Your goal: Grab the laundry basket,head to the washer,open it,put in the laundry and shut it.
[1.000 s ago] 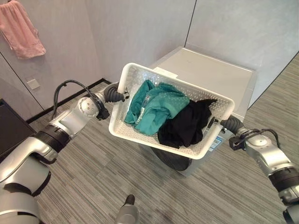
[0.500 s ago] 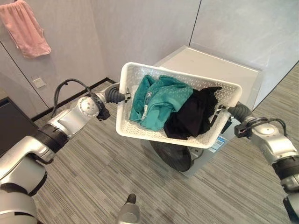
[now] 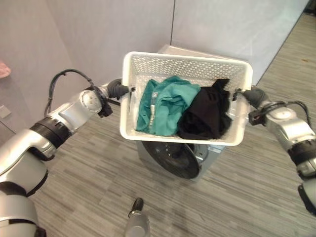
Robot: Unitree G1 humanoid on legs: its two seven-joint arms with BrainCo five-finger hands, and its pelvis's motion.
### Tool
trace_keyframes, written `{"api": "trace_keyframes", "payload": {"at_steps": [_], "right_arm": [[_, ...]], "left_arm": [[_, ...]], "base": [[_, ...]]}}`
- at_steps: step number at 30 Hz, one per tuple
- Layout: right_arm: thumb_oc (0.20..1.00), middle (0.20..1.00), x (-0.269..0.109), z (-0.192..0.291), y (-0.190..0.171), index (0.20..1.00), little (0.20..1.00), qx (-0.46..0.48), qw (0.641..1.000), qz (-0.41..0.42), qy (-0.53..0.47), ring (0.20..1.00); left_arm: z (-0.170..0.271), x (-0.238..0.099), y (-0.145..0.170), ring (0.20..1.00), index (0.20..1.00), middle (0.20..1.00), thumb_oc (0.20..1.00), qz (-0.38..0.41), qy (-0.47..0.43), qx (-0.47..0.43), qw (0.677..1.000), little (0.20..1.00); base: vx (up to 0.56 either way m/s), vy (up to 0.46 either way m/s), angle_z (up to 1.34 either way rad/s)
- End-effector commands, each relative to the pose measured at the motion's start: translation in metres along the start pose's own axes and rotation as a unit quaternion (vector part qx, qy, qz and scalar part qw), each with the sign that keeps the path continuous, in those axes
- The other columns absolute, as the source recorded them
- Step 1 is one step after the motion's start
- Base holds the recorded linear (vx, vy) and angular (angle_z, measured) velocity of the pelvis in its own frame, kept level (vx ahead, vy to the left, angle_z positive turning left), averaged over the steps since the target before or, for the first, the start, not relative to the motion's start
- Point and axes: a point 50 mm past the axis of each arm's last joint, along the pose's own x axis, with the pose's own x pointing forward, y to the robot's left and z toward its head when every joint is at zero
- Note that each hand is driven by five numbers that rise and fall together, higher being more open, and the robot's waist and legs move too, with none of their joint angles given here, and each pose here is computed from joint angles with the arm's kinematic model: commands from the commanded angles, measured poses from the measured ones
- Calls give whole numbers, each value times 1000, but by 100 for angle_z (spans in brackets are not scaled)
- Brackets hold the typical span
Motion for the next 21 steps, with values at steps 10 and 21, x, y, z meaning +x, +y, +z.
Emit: {"api": "trace_keyframes", "payload": {"at_steps": [10,21], "right_arm": [[200,200,15,18,-56,200,200,-22,993,-97,56,200],[200,200,-1,-13,-84,200,200,-92,978,-120,145,200]], "left_arm": [[57,12,25,200,200,200,200,40,-107,31,993,200],[47,17,21,200,200,200,200,44,-86,29,995,200]], "base": [[162,190,-23],[185,-122,-5]]}}
